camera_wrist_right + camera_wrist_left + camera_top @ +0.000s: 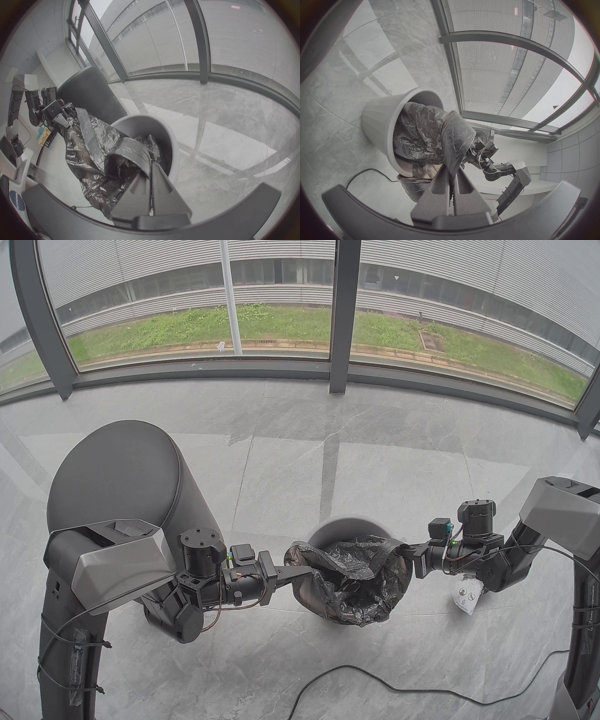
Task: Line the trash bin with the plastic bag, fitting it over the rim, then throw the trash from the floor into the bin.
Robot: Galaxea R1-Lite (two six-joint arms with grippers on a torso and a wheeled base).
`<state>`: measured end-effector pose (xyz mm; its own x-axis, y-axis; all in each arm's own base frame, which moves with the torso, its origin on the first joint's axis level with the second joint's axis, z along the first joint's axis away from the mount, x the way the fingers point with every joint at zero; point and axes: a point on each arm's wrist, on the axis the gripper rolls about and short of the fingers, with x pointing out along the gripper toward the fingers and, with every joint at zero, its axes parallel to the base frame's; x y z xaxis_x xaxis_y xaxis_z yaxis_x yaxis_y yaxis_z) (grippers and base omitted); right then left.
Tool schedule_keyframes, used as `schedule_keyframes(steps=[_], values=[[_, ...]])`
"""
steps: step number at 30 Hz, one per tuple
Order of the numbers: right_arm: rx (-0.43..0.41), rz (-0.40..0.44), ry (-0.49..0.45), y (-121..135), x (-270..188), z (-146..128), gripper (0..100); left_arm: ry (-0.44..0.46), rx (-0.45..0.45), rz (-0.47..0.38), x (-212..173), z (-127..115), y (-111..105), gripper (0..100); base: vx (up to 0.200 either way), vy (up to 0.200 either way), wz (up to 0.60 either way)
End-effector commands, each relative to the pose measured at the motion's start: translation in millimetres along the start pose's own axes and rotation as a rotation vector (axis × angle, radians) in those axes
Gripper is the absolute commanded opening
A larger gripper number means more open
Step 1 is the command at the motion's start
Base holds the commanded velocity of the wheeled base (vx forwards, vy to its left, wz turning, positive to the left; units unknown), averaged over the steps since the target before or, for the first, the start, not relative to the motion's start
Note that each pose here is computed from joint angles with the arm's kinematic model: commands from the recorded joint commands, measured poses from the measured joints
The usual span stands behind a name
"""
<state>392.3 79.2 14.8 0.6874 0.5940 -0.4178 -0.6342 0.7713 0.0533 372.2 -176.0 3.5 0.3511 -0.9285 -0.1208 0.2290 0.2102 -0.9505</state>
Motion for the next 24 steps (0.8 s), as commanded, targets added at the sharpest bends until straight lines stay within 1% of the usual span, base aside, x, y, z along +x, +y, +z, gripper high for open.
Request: schedule_keyframes(steps=[1,3,8,18,19,23,24], values=[[-0.019,0.003,-0.027,1.6,3.0,2.9,0,-0.007,0.009,-0.006,-2.2,2.1,-4.7,0,0.0,0.0,0.0],[-0.023,-0.01,-0.044,-3.0,1.5,5.0,0,-0.005,0.013,-0.011,-0.5,1.5,-6.0,0,0.0,0.0,0.0],[-0.029,-0.069,-0.086,-23.5,-8.3,7.8,0,-0.01,0.031,-0.027,0.1,1.4,-8.4,0,0.0,0.0,0.0],[-0.021,-0.06,-0.05,-21.8,0.2,-7.1,0,-0.008,0.028,-0.025,-0.4,0.6,-8.2,0,0.0,0.0,0.0],[-0.026,-0.062,-0.037,-23.4,2.3,-12.6,100,-0.009,0.032,-0.025,-0.4,0.7,-8.3,0,0.0,0.0,0.0],[-0.022,-0.076,-0.025,-26.5,1.4,-17.2,100,-0.008,0.044,-0.028,-0.2,0.6,-9.7,0,0.0,0.0,0.0],[-0.026,-0.093,-0.027,-32.6,-1.8,-17.7,100,-0.012,0.06,-0.037,-0.8,1.8,-13.7,0,0.0,0.0,0.0]])
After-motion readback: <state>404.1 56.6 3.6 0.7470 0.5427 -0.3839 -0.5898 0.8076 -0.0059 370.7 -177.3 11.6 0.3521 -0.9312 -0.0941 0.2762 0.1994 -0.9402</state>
